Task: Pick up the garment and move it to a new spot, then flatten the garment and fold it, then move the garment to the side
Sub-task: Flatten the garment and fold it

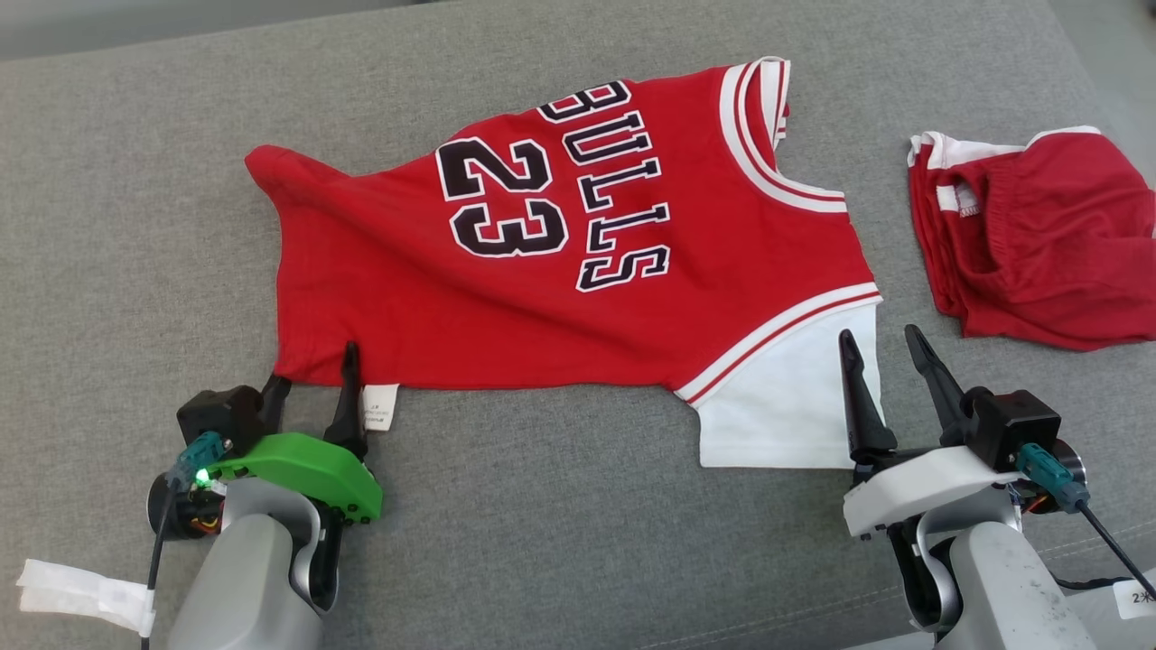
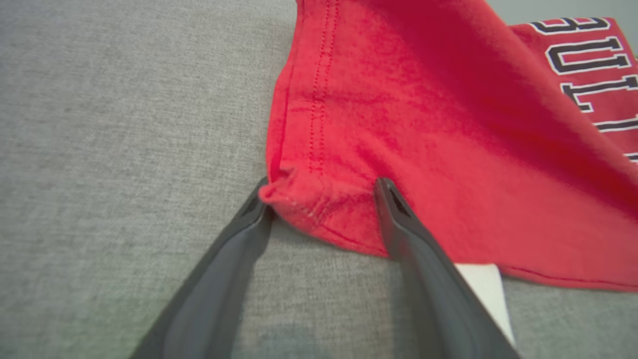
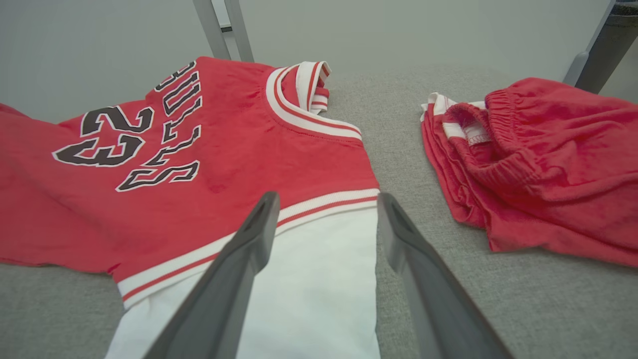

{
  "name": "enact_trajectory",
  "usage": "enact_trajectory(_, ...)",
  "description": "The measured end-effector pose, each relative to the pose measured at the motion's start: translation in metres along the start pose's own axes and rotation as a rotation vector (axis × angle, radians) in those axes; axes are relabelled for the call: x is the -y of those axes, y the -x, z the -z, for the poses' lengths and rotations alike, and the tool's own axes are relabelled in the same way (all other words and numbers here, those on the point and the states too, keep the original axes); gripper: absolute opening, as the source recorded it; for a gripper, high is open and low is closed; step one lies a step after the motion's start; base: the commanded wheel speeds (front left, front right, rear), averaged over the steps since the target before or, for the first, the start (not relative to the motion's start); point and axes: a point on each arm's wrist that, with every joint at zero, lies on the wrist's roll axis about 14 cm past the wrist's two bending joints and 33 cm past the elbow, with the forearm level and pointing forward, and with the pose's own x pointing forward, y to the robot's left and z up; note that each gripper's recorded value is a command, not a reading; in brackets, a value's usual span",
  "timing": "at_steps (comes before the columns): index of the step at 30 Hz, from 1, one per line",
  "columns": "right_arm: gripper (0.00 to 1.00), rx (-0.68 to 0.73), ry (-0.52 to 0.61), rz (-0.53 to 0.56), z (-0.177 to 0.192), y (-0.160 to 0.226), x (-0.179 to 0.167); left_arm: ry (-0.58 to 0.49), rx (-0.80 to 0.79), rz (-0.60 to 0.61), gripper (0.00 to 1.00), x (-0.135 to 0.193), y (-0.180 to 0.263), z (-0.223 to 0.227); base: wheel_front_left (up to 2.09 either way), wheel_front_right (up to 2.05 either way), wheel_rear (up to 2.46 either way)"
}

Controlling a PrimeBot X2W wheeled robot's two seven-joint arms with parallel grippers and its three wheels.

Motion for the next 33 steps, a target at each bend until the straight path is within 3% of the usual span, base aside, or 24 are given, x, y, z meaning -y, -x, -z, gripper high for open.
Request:
enact_trajectory(2,1.00,0.006,0.000,0.000,-0.002,0.001,0.000,0.010,0.000,-0.004,1.00,0.000,0.002,0.001,0.00,0.00,0.00)
enact_trajectory(3,1.00,0.007,0.000,0.002,-0.003,0.001,0.001,0.015,0.002,-0.007,0.89,0.000,0.003,0.000,0.00,0.00,0.00)
enact_trajectory(4,1.00,0.007,0.000,0.003,-0.003,0.002,0.001,0.026,0.005,-0.013,0.65,-0.001,0.003,0.000,0.00,0.00,0.00)
enact_trajectory(5,1.00,0.003,-0.001,0.006,-0.001,0.002,0.002,0.034,0.010,-0.019,0.00,-0.002,0.003,-0.001,0.00,0.00,0.00)
enact_trajectory(21,1.00,-0.145,-0.067,0.039,0.047,0.020,0.006,0.027,0.110,-0.126,0.00,-0.038,0.027,-0.026,0.00,0.00,0.00)
enact_trajectory(33,1.00,-0.239,-0.069,-0.091,0.075,0.023,-0.037,0.028,0.126,-0.171,0.00,-0.051,0.048,-0.026,0.00,0.00,0.00)
